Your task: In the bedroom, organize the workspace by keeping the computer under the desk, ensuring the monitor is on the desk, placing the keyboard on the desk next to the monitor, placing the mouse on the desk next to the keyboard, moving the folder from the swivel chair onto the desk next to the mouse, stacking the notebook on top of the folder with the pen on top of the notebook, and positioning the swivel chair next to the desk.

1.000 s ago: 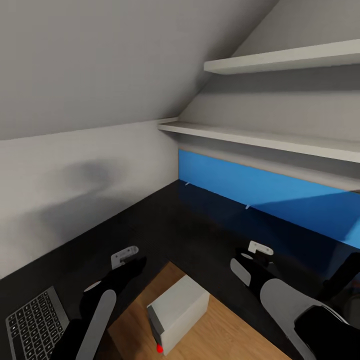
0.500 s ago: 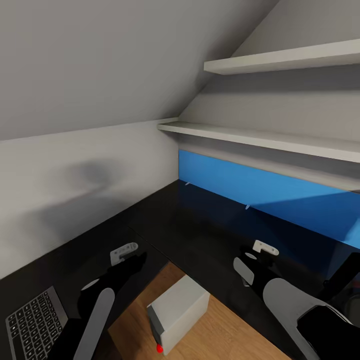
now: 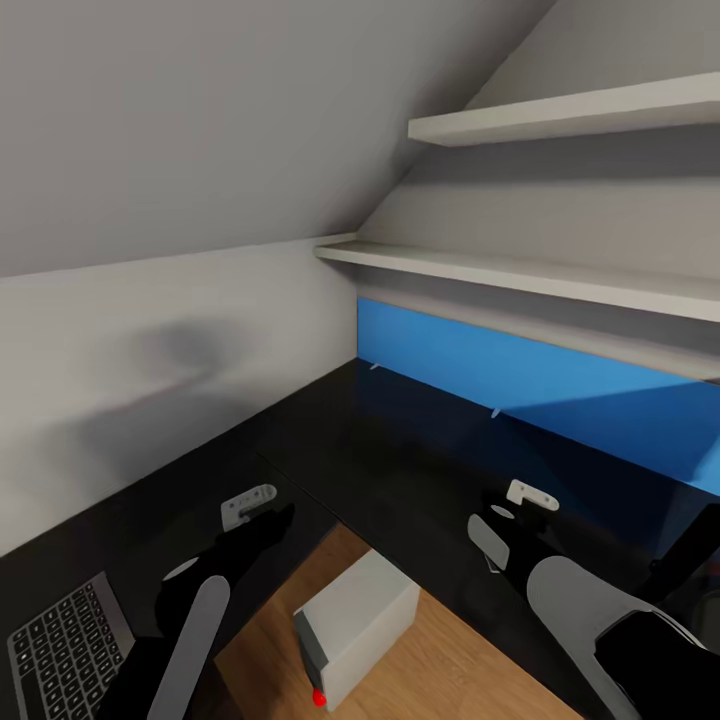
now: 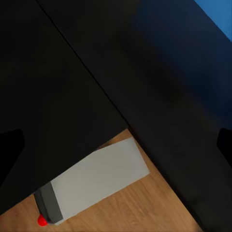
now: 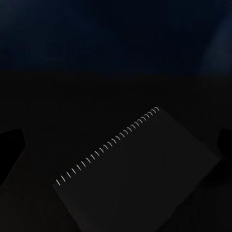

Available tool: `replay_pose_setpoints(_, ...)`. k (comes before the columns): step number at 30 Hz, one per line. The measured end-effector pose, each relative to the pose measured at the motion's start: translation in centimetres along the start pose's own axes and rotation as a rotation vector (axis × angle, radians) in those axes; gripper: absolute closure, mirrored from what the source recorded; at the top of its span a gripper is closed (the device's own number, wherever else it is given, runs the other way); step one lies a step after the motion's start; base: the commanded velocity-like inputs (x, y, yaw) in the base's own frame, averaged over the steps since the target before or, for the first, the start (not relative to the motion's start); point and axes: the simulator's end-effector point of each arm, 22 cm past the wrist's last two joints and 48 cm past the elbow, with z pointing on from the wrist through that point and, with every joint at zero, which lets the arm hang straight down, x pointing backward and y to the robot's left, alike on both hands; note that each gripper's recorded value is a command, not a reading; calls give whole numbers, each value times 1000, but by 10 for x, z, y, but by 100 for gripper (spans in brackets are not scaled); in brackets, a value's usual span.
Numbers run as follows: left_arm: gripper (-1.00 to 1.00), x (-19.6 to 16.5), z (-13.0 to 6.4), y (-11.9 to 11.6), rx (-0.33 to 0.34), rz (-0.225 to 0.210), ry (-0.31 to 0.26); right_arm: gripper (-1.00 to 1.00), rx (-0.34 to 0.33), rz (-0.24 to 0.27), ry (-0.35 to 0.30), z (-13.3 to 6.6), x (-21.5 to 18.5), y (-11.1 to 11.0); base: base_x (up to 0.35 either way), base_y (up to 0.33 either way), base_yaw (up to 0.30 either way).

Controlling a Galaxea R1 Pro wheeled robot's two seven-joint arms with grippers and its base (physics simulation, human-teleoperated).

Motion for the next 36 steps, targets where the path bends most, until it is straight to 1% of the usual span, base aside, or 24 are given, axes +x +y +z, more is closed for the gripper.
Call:
replay_pose_setpoints(23,-100,12,18,8,-1,-4,-1,-100,-2,3,1,15,16,7,0,0,-6)
replay_pose_setpoints(27,-100,15,21,9,-1,-4,-1,-100,-2,3,1,18,19,8,0,0,-140)
replay_pose_setpoints(36,-100,21,28,13,-1,-3,-1,-100,-2,3,0,25,26,10,0,0,-236)
